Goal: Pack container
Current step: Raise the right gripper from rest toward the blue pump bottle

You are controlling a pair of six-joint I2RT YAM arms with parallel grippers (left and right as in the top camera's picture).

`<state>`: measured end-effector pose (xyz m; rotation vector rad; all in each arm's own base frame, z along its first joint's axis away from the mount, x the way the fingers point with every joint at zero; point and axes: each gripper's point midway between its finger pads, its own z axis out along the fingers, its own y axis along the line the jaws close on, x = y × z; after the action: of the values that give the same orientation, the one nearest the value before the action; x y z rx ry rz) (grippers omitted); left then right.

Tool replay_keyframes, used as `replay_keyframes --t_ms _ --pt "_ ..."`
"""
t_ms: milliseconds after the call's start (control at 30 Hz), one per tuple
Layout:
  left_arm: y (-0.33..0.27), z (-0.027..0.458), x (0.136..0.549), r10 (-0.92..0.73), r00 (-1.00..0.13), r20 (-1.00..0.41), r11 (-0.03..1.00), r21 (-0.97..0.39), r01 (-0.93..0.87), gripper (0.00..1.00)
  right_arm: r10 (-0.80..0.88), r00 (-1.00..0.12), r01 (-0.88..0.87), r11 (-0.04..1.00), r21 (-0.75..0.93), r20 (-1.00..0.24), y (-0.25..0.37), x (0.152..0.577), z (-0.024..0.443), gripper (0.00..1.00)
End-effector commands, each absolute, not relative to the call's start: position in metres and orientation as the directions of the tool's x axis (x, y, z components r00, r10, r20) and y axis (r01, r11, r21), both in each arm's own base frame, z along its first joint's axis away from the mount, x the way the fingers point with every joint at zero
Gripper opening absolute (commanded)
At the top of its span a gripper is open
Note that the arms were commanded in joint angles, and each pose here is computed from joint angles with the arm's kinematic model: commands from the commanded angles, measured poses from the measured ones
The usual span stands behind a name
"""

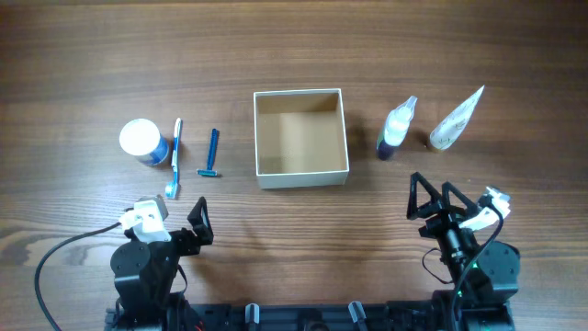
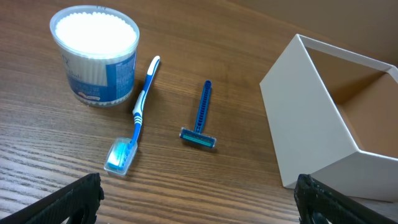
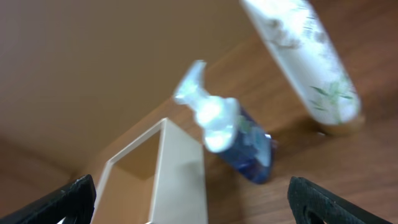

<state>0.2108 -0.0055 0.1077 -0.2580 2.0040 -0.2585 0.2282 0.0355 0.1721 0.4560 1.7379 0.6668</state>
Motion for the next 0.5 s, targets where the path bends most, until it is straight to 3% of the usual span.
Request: replay_keyframes --t_ms 0,100,300,400,467 --pt "-0.007 0.108 0.211 -0.276 -0.423 -0.863 0.958 -0.283 -0.047 1.00 0.476 -0.245 -0.199 0.828 0.524 -0.845 0.052 0.221 0.234 1.00" --pt "-0.007 0.108 0.211 -0.276 -0.423 -0.863 0.958 -0.283 -0.047 1.00 0.397 -0.277 -0.191 0.870 0.455 -0.875 0.052 0.223 0.275 0.99" --pt "-0.007 0.108 0.211 -0.276 -0.423 -0.863 0.958 -0.283 -0.047 1.00 0.216 -0.555 -0.106 0.939 0.326 -0.803 0.049 0.258 0.334 1.00" --pt "-0.007 0.108 0.211 -0.276 -0.423 -0.863 0.958 -0.283 -0.047 1.00 0.154 -0.668 -0.159 0.926 0.342 -0.728 0.063 0.275 0.356 1.00" --pt "-0.007 0.108 0.211 -0.276 -0.423 -0.863 0.958 -0.283 -0.047 1.00 0.053 -0.685 -0.290 0.895 0.340 -0.726 0.081 0.285 0.358 1.00"
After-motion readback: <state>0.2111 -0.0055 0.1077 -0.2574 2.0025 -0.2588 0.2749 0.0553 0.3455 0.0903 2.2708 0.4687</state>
